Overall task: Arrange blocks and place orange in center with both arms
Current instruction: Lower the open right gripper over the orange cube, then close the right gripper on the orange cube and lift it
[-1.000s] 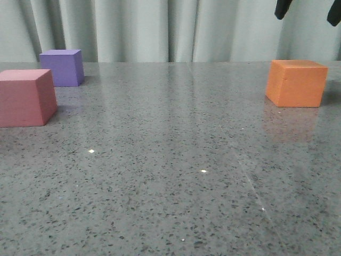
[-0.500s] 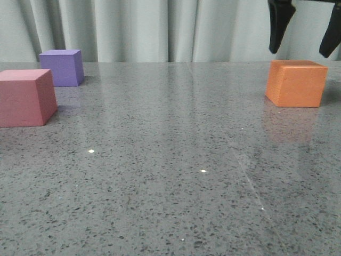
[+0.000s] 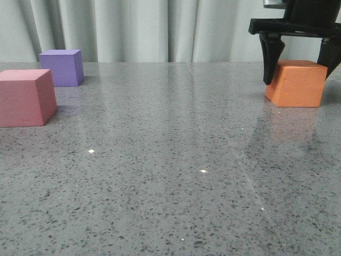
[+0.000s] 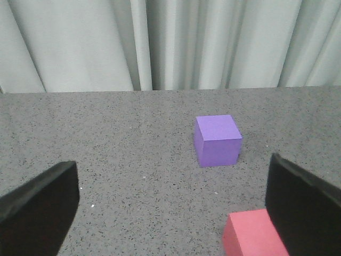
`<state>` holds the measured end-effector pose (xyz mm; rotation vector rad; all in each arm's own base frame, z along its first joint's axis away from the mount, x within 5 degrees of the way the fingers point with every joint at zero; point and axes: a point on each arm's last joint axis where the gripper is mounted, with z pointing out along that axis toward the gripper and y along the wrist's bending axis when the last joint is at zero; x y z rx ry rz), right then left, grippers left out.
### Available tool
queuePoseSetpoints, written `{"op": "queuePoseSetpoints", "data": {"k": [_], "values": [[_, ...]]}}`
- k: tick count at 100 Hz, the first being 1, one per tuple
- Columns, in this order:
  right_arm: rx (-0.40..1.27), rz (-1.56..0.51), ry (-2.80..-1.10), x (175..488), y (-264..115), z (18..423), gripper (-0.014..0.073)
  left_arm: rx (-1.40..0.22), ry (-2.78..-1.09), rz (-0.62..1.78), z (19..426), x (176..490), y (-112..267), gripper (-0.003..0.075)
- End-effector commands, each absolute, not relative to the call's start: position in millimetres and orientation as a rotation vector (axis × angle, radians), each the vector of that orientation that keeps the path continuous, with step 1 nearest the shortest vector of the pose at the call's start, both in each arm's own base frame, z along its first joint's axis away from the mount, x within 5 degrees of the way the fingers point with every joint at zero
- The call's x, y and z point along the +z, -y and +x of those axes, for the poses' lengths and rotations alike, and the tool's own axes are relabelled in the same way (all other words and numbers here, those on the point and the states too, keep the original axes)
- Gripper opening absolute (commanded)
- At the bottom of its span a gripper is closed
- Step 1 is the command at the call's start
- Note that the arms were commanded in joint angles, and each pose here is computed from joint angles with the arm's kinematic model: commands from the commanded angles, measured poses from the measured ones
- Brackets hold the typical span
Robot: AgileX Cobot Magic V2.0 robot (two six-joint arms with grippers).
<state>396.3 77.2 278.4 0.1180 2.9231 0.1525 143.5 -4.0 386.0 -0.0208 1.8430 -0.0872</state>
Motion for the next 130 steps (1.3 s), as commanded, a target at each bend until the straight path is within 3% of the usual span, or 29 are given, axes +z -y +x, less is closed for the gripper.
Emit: {"op": "queuePoseSetpoints", "data": {"k": [1, 10, 27, 37, 72, 105, 130], "values": [[0.193, 0.121, -2.845, 303, -76, 393, 0.0584, -0.094, -1.718, -0.036, 143, 406, 3, 0.0682], [0.204, 0.124, -2.850, 301, -77, 394, 0.0519, -0.094, -1.718, -0.036, 143, 406, 3, 0.0682], [0.204, 0.124, -2.850, 301, -77, 394, 0.0309, -0.094, -1.718, -0.036, 143, 406, 3, 0.0682], [0.204, 0.124, -2.852, 301, -77, 394, 0.0255, -0.094, -1.718, -0.036, 143, 406, 3, 0.0682], [0.202, 0.123, -2.855, 302, -77, 393, 0.0244, -0.094, -1.718, -0.036, 143, 406, 3, 0.0682], [0.224, 0.090, -2.780, 352, -90, 391, 0.0244, -0.094, -1.718, -0.036, 143, 406, 3, 0.0682], [0.293, 0.034, -2.713, 372, -130, 387, 0.0244, -0.094, -1.718, -0.036, 143, 406, 3, 0.0682]]}}
